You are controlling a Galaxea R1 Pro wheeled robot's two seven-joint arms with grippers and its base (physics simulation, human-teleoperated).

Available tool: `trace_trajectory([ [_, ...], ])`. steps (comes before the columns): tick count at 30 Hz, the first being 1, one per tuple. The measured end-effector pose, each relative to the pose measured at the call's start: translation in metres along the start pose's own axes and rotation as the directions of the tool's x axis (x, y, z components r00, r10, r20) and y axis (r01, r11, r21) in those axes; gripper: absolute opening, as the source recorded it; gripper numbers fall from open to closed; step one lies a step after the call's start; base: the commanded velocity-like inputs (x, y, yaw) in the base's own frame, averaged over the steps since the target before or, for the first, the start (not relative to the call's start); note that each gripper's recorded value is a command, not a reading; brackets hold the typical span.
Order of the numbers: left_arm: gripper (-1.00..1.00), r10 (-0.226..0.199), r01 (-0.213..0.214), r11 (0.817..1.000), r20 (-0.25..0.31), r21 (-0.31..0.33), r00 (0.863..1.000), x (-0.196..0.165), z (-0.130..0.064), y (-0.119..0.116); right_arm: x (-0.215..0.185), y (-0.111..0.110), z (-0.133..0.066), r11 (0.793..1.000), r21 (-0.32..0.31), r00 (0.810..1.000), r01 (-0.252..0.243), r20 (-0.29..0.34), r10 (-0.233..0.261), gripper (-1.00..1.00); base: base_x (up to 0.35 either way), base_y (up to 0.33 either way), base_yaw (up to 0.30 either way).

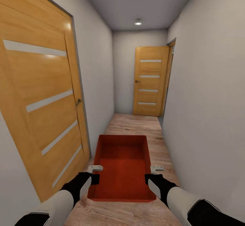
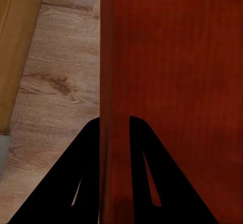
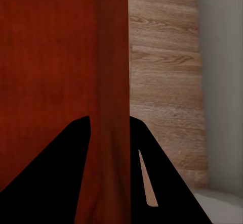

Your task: Move the two storage containers from the living room to the garage. In the garage, place one container on the floor and stack the other container on top of it (either order is fine).

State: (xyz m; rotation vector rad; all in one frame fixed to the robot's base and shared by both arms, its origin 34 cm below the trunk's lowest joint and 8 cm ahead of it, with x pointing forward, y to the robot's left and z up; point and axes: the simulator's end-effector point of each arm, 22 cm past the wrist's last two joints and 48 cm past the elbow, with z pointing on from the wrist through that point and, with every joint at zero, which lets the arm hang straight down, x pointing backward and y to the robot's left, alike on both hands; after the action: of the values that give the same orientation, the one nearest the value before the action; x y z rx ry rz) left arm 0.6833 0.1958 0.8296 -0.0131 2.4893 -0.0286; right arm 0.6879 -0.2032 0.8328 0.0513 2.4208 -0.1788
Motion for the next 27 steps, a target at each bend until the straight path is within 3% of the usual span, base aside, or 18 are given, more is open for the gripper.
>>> trace_trajectory([
  [27,-1.00,0.000,0.000,1.000,0.000,0.000,1.000,-0.0001,0.0000,0.0000,-0.0001,0.0001,0.0000,1.000,0.000,1.000,0.000,0.000,0.000,-1.00,0.322,0.000,0.000],
])
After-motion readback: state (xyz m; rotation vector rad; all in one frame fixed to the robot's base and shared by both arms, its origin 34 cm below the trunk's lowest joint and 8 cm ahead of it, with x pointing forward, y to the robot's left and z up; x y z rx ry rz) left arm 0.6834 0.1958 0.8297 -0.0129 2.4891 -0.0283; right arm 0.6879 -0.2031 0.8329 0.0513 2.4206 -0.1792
